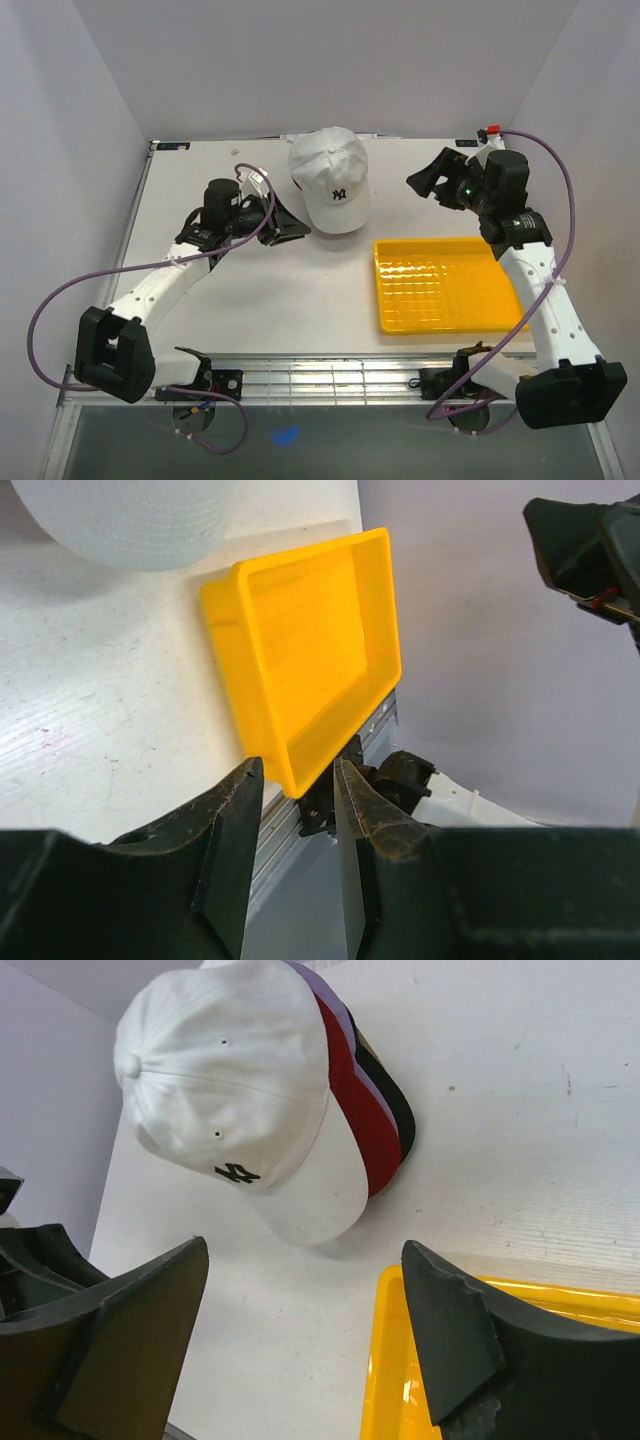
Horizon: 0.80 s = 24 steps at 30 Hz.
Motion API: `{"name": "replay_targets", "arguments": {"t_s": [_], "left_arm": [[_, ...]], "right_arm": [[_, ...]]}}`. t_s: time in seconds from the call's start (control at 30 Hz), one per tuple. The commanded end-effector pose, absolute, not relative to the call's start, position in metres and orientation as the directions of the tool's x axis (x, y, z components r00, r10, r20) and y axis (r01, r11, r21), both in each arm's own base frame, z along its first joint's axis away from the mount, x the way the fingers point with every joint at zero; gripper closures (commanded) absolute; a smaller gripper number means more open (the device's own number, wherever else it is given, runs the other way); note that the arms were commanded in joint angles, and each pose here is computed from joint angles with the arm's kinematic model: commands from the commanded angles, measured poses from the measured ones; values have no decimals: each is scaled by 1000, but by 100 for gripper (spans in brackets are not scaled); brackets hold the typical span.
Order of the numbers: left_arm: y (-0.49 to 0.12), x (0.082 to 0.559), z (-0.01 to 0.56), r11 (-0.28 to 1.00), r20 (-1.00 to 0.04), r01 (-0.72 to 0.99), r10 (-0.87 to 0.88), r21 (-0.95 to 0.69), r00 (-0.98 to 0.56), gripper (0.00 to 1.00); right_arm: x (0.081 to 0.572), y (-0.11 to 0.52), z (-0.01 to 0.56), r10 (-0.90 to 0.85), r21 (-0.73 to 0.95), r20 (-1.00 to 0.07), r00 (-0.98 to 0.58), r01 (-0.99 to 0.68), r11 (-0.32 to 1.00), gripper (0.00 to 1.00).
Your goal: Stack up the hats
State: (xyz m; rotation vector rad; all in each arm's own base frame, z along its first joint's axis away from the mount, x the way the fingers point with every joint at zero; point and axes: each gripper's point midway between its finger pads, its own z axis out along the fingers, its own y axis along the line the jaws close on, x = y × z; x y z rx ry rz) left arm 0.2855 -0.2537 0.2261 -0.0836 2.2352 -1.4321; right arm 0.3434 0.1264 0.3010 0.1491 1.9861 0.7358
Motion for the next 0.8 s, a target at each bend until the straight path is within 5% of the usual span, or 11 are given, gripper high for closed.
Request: {"name": "replay_targets", "arguments": {"t_s": [0.0, 0.3, 0.43, 0.77], "left_arm": [[-239, 271, 236, 523, -456, 275, -254, -807, -853, 55], [-223, 257, 249, 579, -533, 321, -239, -749, -812, 55], [-222, 253, 252, 582, -541, 329, -235, -744, -808, 55], [-220, 252, 256, 583, -546, 332, -236, -741, -804, 55]], "right_arm": [[328, 122, 302, 348, 513, -782, -517, -218, 830, 15], [295, 103, 286, 317, 457, -789, -527, -158, 875, 2], [289, 96, 284, 306, 430, -802, -513, -141, 892, 11], [285, 97, 280, 308, 439, -791, -529, -140, 888, 11]]}}
